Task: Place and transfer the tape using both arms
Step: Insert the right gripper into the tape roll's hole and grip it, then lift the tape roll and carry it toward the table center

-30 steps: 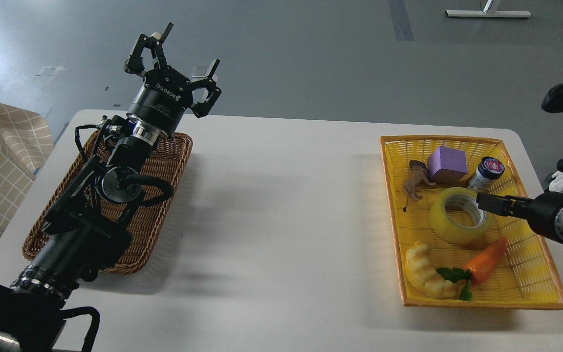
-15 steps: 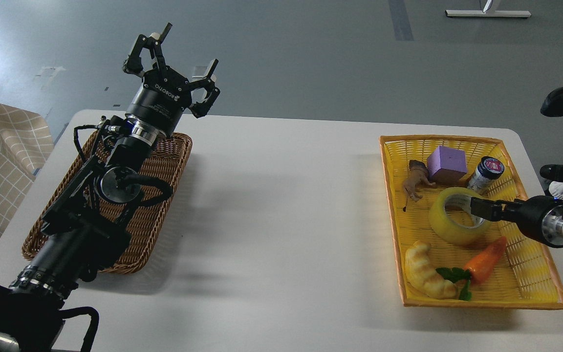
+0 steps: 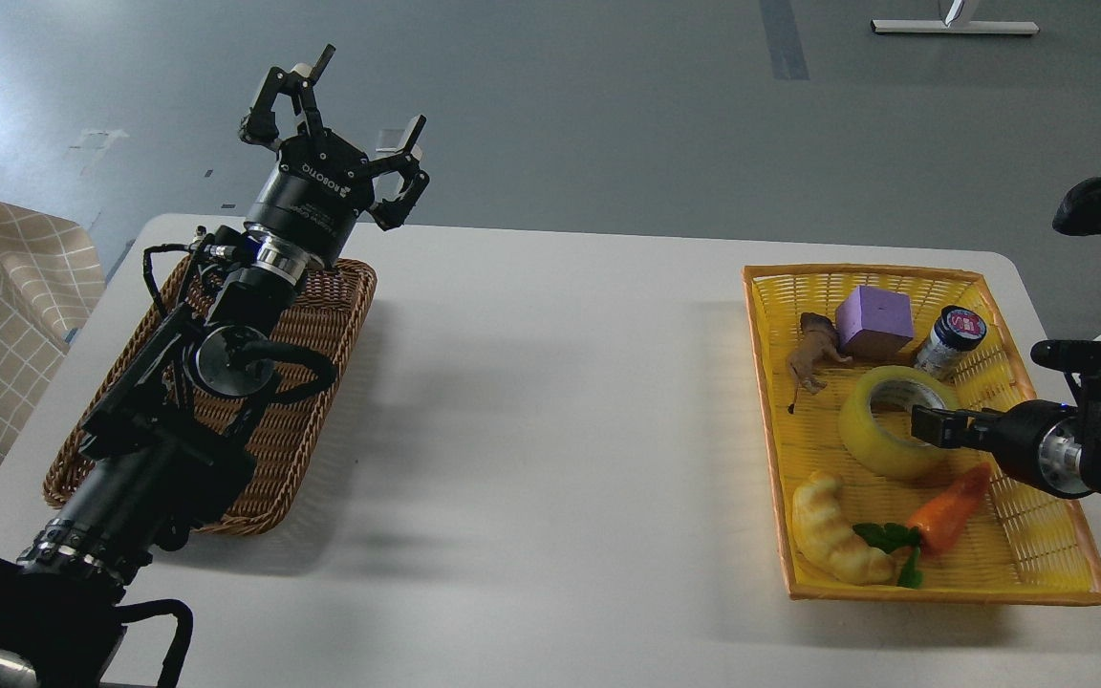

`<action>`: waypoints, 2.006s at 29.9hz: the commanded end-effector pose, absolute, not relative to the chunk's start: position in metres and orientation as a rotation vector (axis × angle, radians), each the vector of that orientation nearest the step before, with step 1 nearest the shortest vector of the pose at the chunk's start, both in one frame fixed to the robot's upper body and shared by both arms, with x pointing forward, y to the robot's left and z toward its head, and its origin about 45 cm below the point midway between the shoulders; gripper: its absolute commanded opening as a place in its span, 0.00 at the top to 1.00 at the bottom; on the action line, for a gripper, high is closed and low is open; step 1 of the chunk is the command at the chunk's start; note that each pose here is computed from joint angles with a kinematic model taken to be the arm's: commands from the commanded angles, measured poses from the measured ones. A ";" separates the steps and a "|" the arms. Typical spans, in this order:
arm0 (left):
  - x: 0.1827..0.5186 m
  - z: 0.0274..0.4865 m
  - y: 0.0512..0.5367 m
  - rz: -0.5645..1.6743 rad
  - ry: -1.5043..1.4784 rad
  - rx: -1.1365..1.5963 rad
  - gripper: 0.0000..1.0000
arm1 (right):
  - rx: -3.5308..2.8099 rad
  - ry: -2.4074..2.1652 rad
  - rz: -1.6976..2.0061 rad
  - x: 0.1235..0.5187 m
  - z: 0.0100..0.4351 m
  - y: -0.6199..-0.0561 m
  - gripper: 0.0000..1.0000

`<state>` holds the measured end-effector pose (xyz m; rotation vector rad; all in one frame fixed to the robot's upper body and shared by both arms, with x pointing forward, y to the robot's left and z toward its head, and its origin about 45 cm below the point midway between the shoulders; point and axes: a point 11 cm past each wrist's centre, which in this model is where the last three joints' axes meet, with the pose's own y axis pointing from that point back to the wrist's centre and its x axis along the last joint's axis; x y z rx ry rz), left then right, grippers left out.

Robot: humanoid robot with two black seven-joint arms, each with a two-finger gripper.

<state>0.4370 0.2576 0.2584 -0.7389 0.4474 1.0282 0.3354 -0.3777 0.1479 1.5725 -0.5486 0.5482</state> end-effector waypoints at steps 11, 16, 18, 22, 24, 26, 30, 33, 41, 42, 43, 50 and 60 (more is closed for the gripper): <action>0.437 0.257 0.256 1.026 0.452 -0.740 0.02 | 1.574 -0.567 0.509 0.340 0.140 -0.382 1.00; 0.437 0.257 0.256 1.026 0.452 -0.738 0.02 | 1.574 -0.578 0.523 0.345 0.147 -0.382 1.00; 0.437 0.257 0.255 1.026 0.453 -0.739 0.02 | 1.573 -0.578 0.525 0.345 0.147 -0.382 1.00; 0.437 0.257 0.256 1.027 0.451 -0.739 0.02 | 1.588 -0.597 0.576 0.357 0.164 -0.373 1.00; 0.437 0.257 0.257 1.028 0.450 -0.738 0.02 | 1.606 -0.602 0.630 0.362 0.179 -0.363 1.00; 0.437 0.257 0.256 1.027 0.451 -0.739 0.02 | 1.612 -0.605 0.671 0.363 0.191 -0.360 1.00; 0.437 0.257 0.256 1.027 0.452 -0.741 0.02 | 1.666 -0.598 0.808 0.361 0.230 -0.335 1.00; 0.437 0.258 0.256 1.025 0.452 -0.741 0.02 | 1.707 -0.597 0.854 0.360 0.241 -0.319 1.00; 0.437 0.258 0.257 1.028 0.452 -0.742 0.02 | 1.731 -0.611 0.983 0.375 0.275 -0.288 1.00; 0.437 0.257 0.256 1.027 0.453 -0.743 0.02 | 1.764 -0.605 1.002 0.377 0.275 -0.273 1.00; 0.437 0.258 0.256 1.028 0.452 -0.744 0.02 | 1.779 -0.599 1.011 0.378 0.275 -0.265 1.00; 0.436 0.256 0.252 1.020 0.461 -0.747 0.02 | 1.856 -0.449 1.087 0.385 0.262 -0.193 1.00; 0.437 0.257 0.253 1.023 0.459 -0.747 0.02 | 1.902 -0.323 1.037 0.388 0.219 -0.139 1.00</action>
